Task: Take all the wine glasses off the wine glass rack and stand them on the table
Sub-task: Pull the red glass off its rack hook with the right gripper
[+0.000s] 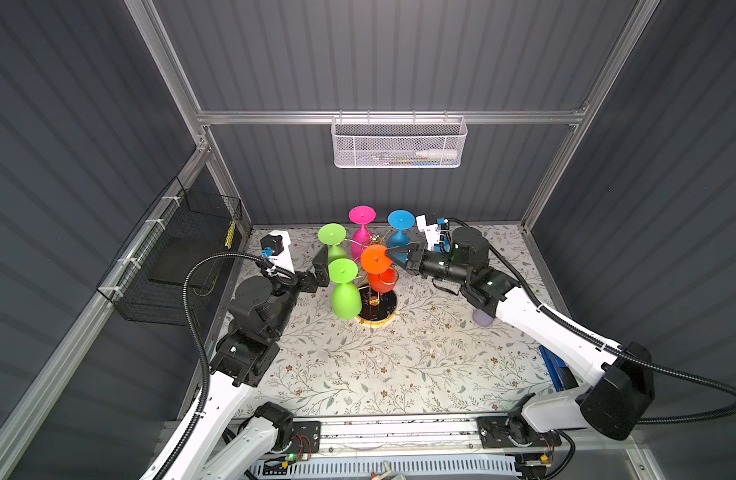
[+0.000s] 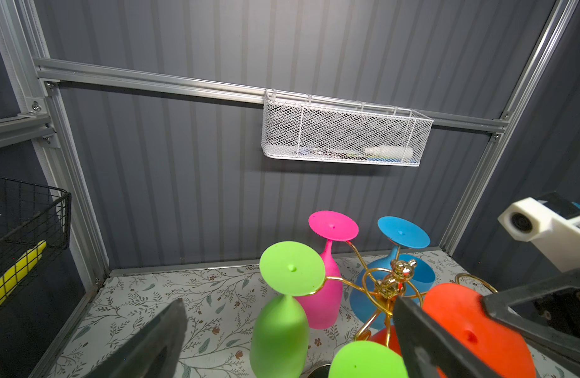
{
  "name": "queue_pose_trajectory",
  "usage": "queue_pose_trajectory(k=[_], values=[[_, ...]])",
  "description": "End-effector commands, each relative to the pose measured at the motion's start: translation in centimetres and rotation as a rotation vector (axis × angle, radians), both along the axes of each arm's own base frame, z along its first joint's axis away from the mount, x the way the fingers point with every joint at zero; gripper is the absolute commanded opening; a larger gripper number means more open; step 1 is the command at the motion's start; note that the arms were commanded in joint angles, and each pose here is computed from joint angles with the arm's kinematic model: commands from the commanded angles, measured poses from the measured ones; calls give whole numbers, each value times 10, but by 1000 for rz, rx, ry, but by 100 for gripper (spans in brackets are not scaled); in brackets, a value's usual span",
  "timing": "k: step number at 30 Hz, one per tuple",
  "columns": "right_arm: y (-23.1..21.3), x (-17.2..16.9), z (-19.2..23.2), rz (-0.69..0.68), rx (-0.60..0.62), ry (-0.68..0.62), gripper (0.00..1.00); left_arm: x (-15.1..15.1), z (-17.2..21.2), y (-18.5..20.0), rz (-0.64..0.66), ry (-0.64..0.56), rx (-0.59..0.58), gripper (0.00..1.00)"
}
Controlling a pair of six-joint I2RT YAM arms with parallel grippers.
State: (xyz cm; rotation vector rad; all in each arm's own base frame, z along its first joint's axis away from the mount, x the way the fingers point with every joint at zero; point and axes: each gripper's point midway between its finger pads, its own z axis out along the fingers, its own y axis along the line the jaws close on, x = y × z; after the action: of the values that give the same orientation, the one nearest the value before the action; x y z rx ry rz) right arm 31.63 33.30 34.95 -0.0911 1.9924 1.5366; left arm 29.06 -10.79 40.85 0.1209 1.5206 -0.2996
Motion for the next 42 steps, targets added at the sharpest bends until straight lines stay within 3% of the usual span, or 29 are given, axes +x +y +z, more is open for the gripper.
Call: queue_pose_trajectory(k=[1,13,30,36,42], values=[[6,-5,22,26,38,-53,0,-6,22,4,1,-52,-23,100],[10,-31,8,85,6,-28,0,-6,23,3,-3,-52,-28,100],[-28,-69,-1,45,-17,-41,0,15,15,1,35,20,-65,100],[-52,-79,0,-12,-48,-67,0,16,21,-8,-12,24,-81,99],[-85,-81,14,-105,-107,-161,0,21,24,-41,-169,156,-62,89]])
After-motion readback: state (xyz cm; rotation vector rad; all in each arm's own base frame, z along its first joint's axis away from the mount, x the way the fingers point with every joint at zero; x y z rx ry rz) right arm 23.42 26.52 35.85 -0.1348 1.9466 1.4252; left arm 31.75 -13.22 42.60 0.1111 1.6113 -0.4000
